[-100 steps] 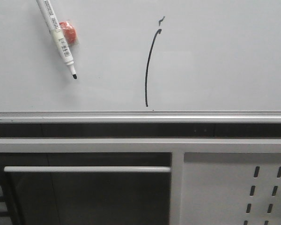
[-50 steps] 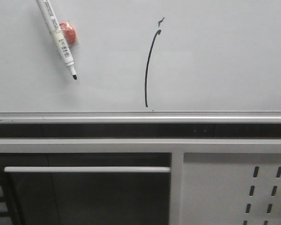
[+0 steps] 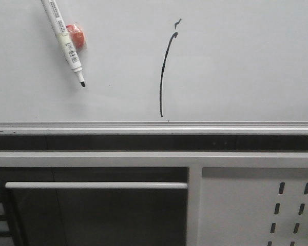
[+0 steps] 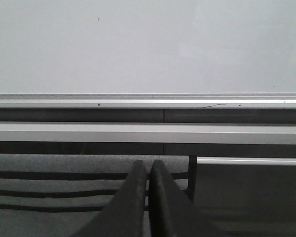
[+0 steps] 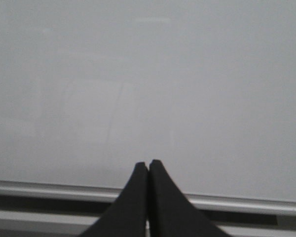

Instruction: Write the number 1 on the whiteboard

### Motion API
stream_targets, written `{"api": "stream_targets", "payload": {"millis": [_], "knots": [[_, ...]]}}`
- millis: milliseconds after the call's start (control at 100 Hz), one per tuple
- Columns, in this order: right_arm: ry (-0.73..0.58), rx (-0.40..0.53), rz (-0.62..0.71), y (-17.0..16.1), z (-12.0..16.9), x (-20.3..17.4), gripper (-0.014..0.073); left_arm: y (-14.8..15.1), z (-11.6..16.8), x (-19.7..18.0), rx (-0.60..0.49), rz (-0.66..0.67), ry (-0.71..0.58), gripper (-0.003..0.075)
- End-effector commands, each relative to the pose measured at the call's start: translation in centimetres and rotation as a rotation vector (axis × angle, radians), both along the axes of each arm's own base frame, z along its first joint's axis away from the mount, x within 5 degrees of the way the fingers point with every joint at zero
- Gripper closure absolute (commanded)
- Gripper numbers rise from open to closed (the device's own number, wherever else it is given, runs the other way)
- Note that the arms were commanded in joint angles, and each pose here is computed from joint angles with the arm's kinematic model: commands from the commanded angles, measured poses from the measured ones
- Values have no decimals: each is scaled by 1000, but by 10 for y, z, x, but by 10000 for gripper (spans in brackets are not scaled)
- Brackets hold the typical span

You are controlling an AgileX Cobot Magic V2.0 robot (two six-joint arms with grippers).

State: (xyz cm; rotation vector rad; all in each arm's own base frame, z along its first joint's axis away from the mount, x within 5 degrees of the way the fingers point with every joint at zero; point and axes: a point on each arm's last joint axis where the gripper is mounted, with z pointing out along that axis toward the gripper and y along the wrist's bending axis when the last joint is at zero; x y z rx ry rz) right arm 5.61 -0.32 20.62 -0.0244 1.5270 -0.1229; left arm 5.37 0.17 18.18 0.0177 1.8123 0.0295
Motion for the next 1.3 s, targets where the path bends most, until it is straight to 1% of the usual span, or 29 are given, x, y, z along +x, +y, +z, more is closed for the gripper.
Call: {"api": "stream_targets", "payload": {"millis": [0, 210, 360, 380, 580, 690, 1290], "knots": [[10, 0, -10, -1, -9, 0, 663, 0, 0, 0, -6, -2, -72, 738], [154, 10, -6, 1, -22, -1, 663, 0, 0, 0, -6, -2, -72, 738], [226, 10, -21, 0, -28, -2, 663, 0, 0, 0, -6, -2, -72, 738], [231, 24, -28, -1, -29, -2, 663, 0, 0, 0, -6, -2, -72, 738], [239, 46, -47, -2, -30, -2, 663, 0, 0, 0, -6, -2, -72, 738], [280, 49, -47, -2, -33, -3, 663, 0, 0, 0, -6, -2, -72, 738], [280, 45, -47, -2, -33, -3, 664, 0, 0, 0, -6, -2, -72, 738]]}}
